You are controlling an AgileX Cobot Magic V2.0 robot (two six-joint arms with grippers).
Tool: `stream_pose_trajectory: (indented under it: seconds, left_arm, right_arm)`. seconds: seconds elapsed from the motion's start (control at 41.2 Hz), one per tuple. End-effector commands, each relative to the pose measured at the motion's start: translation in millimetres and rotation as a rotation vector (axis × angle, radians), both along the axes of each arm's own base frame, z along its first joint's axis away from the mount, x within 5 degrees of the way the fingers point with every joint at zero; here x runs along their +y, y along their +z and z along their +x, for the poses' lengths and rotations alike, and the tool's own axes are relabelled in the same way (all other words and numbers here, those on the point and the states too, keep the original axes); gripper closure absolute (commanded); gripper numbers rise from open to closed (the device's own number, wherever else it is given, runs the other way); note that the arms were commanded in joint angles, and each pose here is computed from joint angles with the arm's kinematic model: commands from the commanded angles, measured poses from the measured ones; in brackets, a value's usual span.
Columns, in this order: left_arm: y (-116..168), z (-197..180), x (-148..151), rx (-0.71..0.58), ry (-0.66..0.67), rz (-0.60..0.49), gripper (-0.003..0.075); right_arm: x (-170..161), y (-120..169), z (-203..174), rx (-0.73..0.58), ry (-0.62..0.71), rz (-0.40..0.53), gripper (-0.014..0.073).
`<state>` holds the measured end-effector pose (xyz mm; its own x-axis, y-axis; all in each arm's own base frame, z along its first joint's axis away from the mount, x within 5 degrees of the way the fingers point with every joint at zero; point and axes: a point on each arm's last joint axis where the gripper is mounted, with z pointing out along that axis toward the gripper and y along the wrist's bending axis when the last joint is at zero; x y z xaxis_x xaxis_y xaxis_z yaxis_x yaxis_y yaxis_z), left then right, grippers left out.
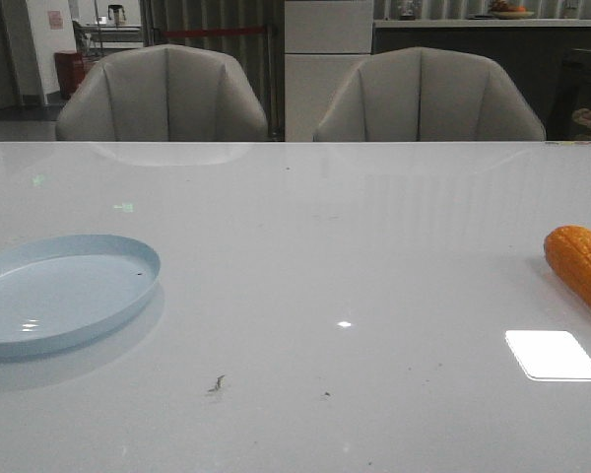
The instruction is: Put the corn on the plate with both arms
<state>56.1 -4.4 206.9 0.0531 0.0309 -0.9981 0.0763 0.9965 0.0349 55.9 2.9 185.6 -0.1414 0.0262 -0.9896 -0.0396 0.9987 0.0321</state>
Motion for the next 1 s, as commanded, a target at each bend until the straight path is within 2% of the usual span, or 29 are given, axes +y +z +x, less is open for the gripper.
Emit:
stream_pose_trajectory:
  seconds: [0.0, 0.486, 0.607, 0.972]
  left_arm:
    - [-3.7, -0.3, 0.0, -0.064, -0.002, -0.019, 0.0627]
    - [-4.1, -0.2, 0.0, -0.059, -0.002, -0.019, 0.0627]
    - [-4.0, -0.3, 0.0, -0.061, -0.002, -0.019, 0.0627]
    - [1.5, -1.0, 0.1, -0.122, -0.002, -0.024, 0.0626]
  right_arm:
    - [-0.8, 15.4, -2.0, -0.124, -0.009, -0.006, 0.0579]
    - [-0.9, 15.7, -2.0, -0.127, -0.009, -0.013, 0.0579]
    - [-1.7, 20.9, -2.0, -0.189, -0.013, -0.134, 0.0579]
    - [-1.2, 35.0, -3.8, -0.346, -0.017, -0.132, 0.0579]
